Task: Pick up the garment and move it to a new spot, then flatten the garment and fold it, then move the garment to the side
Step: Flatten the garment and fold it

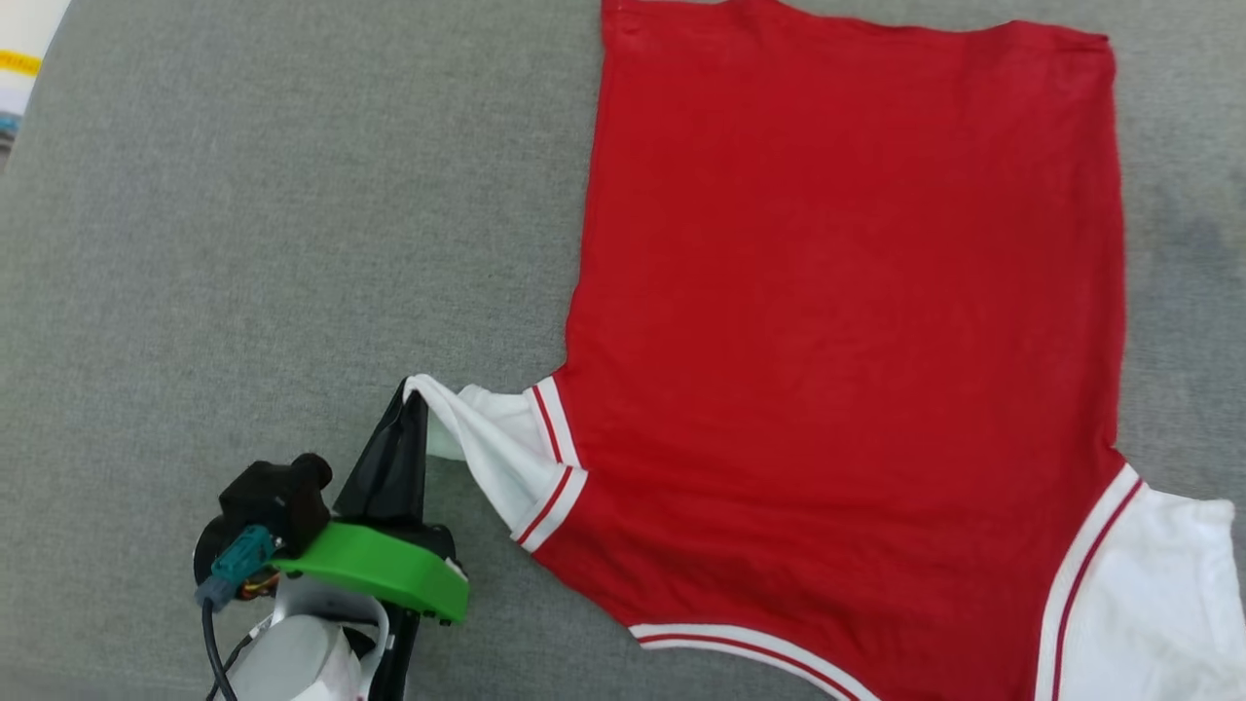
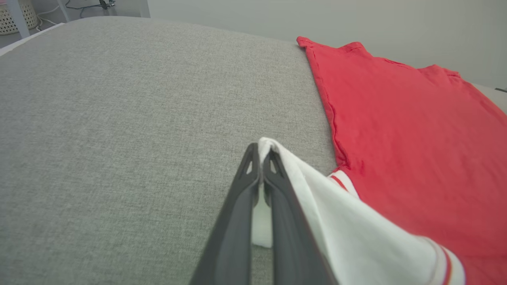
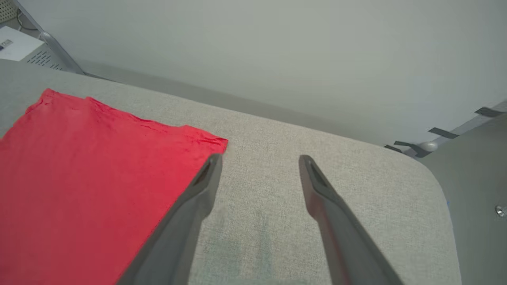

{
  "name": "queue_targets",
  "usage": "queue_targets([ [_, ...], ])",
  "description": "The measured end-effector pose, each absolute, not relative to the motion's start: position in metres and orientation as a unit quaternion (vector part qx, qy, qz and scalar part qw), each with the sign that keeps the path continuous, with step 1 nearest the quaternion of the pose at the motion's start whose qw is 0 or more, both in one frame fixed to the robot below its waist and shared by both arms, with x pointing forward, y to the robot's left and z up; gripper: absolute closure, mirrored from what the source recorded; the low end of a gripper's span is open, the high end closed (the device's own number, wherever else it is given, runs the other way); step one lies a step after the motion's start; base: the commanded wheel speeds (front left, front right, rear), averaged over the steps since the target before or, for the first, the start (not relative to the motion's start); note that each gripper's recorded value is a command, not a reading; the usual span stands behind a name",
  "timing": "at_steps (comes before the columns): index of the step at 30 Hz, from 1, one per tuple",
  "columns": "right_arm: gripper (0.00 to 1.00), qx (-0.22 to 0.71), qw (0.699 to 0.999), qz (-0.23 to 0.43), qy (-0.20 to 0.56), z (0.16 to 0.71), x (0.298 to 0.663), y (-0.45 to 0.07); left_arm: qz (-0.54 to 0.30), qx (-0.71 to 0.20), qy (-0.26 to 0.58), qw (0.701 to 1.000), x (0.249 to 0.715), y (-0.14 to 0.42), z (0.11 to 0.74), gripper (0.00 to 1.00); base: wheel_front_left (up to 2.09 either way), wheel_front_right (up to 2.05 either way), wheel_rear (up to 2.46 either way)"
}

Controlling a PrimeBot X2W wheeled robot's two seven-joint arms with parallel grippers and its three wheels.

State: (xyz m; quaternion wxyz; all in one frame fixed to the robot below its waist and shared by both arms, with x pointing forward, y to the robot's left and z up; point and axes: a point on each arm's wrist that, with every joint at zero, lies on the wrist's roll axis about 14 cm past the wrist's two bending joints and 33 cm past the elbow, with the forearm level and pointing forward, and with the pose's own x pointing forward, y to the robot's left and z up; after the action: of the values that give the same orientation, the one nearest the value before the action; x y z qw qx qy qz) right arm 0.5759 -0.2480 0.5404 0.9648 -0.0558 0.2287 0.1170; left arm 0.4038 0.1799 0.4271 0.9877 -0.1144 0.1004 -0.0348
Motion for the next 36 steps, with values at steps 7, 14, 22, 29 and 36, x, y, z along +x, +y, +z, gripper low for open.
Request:
queue_targets([
  [7,0.0,-0.048,0.914,0.139,0.378,0.485,0.619,-0.211,-0.026,-0.114,0.105,0.988,0.414,0.182,0.415,1.0,0.0,0.0,0.0],
  [14,0.0,-0.054,0.876,0.133,0.46,0.413,0.642,-0.188,-0.013,-0.115,0.117,0.986,0.418,0.188,0.4,1.0,0.0,0.0,0.0],
  [22,0.0,-0.047,0.844,0.132,0.518,0.345,0.64,-0.176,0.004,-0.098,0.126,0.987,0.416,0.2,0.391,1.0,0.0,0.0,0.0],
  [29,1.0,-0.032,0.854,0.135,0.501,0.346,0.643,-0.175,0.004,-0.089,0.12,0.989,0.418,0.204,0.394,1.0,0.0,0.0,0.0],
  [36,1.0,-0.046,0.877,0.145,0.456,0.374,0.64,-0.172,-0.006,-0.088,0.102,0.991,0.418,0.201,0.407,1.0,0.0,0.0,0.0],
])
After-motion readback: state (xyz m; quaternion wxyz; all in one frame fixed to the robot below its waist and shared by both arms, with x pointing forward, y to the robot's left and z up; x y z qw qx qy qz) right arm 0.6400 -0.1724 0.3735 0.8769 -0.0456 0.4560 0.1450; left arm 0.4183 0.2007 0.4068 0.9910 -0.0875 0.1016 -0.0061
